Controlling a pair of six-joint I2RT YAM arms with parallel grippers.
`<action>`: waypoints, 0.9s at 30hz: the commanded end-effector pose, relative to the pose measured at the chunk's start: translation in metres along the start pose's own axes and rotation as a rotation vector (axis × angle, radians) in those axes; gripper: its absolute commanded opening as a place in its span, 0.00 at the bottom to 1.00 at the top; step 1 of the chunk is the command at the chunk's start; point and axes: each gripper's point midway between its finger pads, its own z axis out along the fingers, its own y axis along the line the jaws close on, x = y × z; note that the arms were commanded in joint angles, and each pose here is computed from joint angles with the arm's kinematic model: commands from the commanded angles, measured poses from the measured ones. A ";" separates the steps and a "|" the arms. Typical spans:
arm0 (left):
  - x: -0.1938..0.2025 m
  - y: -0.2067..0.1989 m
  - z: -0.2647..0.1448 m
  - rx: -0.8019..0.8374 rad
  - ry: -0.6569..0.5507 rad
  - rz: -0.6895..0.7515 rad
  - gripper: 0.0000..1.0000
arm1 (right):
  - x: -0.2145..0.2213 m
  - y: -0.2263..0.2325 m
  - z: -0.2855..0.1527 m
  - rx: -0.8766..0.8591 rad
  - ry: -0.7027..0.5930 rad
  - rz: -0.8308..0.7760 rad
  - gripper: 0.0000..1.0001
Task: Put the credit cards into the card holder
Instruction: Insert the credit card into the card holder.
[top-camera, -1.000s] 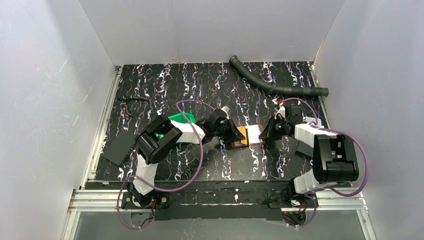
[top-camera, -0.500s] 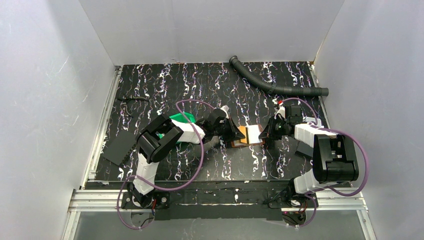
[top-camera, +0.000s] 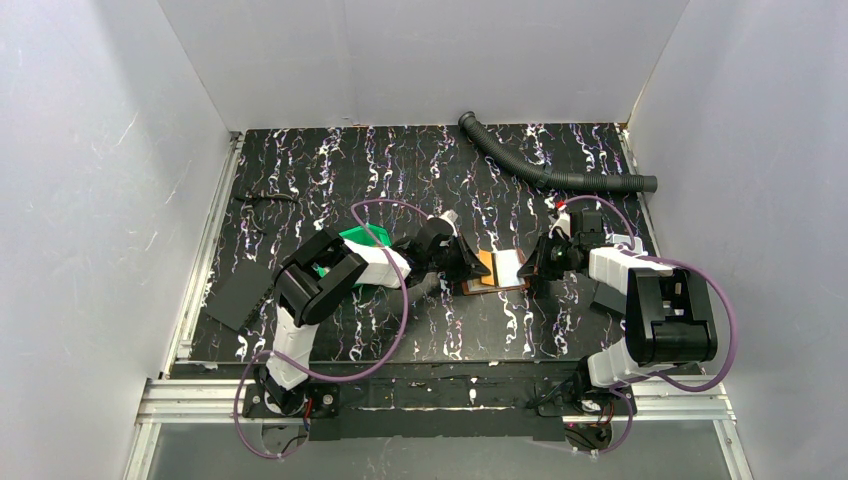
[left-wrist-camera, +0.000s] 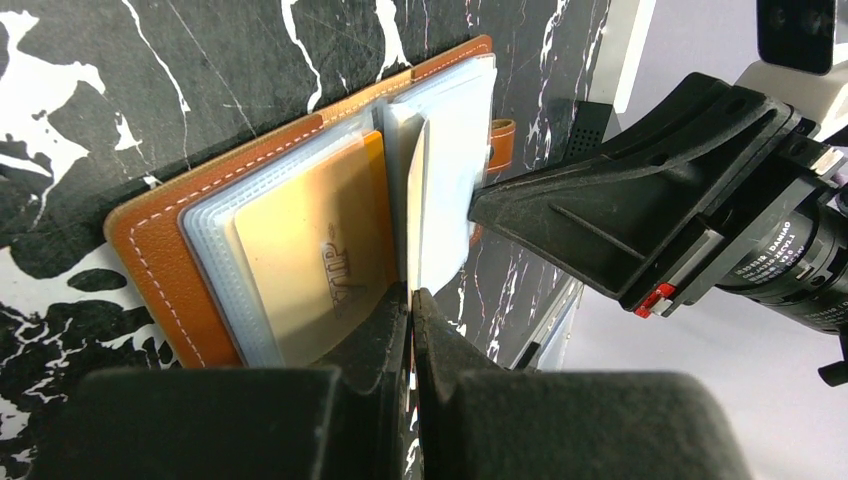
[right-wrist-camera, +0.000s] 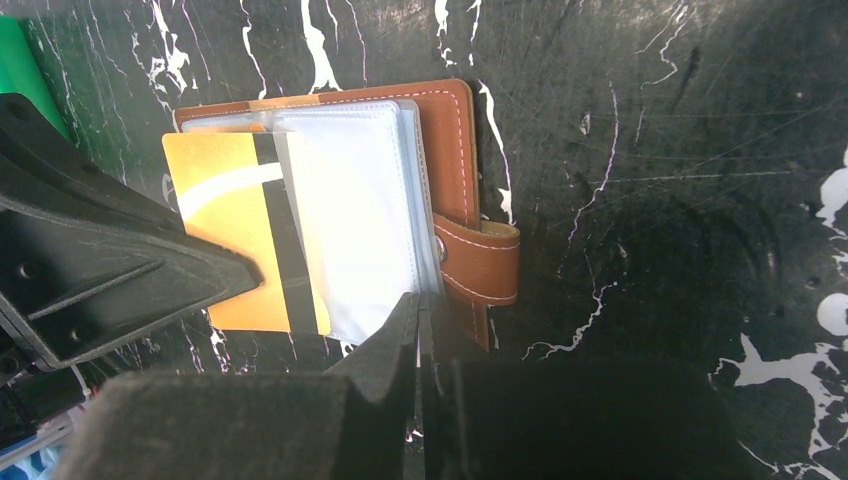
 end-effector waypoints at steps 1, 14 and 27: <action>-0.013 0.009 -0.001 -0.043 -0.066 0.012 0.00 | 0.018 -0.007 0.006 0.007 0.056 0.013 0.07; -0.010 0.008 0.005 0.006 -0.075 0.006 0.00 | 0.015 -0.004 0.005 -0.002 0.051 0.011 0.07; -0.005 0.005 0.008 0.071 -0.058 0.101 0.00 | 0.013 -0.003 0.005 -0.007 0.051 0.007 0.07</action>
